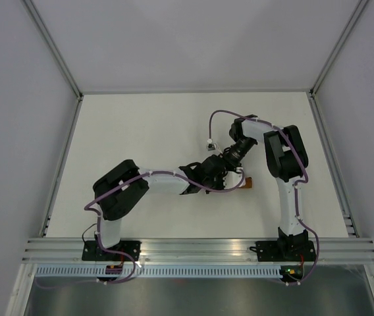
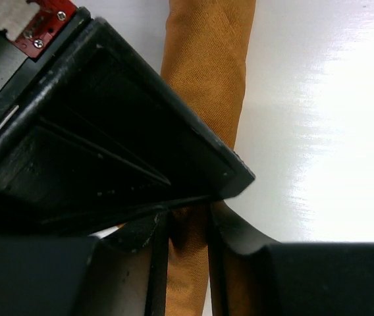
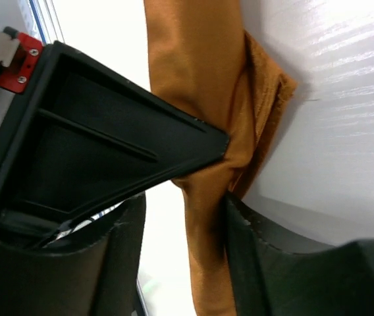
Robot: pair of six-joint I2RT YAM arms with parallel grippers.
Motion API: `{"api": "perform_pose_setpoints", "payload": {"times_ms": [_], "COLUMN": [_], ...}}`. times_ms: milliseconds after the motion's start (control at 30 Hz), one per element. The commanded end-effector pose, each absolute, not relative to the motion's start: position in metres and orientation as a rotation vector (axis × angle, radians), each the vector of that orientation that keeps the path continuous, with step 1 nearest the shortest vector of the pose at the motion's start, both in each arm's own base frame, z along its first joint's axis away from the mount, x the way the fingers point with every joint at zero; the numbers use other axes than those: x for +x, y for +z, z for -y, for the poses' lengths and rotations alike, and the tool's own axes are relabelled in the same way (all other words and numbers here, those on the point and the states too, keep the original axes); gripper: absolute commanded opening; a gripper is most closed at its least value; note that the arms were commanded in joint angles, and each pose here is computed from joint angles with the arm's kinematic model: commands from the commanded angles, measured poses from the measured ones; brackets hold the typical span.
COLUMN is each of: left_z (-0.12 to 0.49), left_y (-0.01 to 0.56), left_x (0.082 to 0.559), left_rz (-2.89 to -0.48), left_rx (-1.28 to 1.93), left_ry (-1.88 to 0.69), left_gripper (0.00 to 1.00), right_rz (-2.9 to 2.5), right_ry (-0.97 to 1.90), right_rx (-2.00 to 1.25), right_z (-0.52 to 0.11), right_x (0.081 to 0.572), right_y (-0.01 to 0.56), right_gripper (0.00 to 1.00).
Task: Fold the napkin, place the utensils inside, and roll it up
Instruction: Roll the napkin with the utensil
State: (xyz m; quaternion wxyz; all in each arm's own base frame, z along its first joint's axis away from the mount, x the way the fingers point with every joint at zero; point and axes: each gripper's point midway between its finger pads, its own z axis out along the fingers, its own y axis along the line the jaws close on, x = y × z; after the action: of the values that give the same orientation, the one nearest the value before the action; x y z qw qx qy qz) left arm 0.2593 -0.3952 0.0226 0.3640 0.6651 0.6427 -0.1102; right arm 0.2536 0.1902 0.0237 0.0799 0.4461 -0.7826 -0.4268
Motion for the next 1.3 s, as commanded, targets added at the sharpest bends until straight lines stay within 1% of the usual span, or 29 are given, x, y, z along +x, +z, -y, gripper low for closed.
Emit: {"api": "perform_pose_setpoints", "payload": {"times_ms": [0, 33, 133, 300, 367, 567, 633, 700, 867, 1033, 1267], "left_z": [0.383, 0.383, 0.38, 0.378, 0.378, 0.384, 0.38, 0.387, 0.398, 0.409, 0.42], "left_y": [-0.007, -0.008, -0.01, -0.012, -0.011, -0.006, -0.015, -0.011, -0.013, -0.014, -0.017], "left_x": [0.239, 0.239, 0.243, 0.249, 0.25, 0.264, 0.269, 0.274, 0.283, 0.288, 0.294], "left_rz": [-1.756, -1.777, -1.819, -1.908, -1.946, -2.051, -2.131, -2.185, -2.324, -2.437, -2.556], "left_rx": [1.826, 1.821, 1.802, 1.755, 1.73, 1.628, 1.593, 1.527, 1.35, 1.168, 0.923], "left_ry": [-0.37, -0.388, -0.416, -0.478, -0.524, -0.564, -0.55, -0.576, -0.598, -0.629, -0.65], "left_gripper": [0.17, 0.16, 0.16, 0.16, 0.16, 0.19, 0.19, 0.19, 0.2, 0.23, 0.24], "right_rz": [2.455, 2.501, 2.614, 2.898, 3.009, 3.224, 3.273, 3.298, 3.386, 3.381, 3.327], "right_ry": [-1.089, -1.088, -1.077, -1.052, -1.032, -1.037, -1.037, -1.021, -0.906, -0.822, -0.848], "right_rx": [1.598, 1.594, 1.572, 1.429, 1.378, 1.116, 1.025, 0.966, 0.82, 0.654, 0.54], "right_z": [-0.176, -0.176, -0.174, -0.168, -0.156, -0.129, -0.119, -0.112, -0.092, -0.082, -0.082], "right_x": [0.3, 0.308, 0.33, 0.382, 0.403, 0.437, 0.44, 0.439, 0.429, 0.413, 0.391], "right_y": [-0.007, -0.001, 0.013, 0.04, 0.05, 0.081, 0.09, 0.094, 0.105, 0.095, 0.085], "right_gripper": [0.59, 0.62, 0.66, 0.68, 0.68, 0.68, 0.68, 0.68, 0.68, 0.67, 0.67]}}
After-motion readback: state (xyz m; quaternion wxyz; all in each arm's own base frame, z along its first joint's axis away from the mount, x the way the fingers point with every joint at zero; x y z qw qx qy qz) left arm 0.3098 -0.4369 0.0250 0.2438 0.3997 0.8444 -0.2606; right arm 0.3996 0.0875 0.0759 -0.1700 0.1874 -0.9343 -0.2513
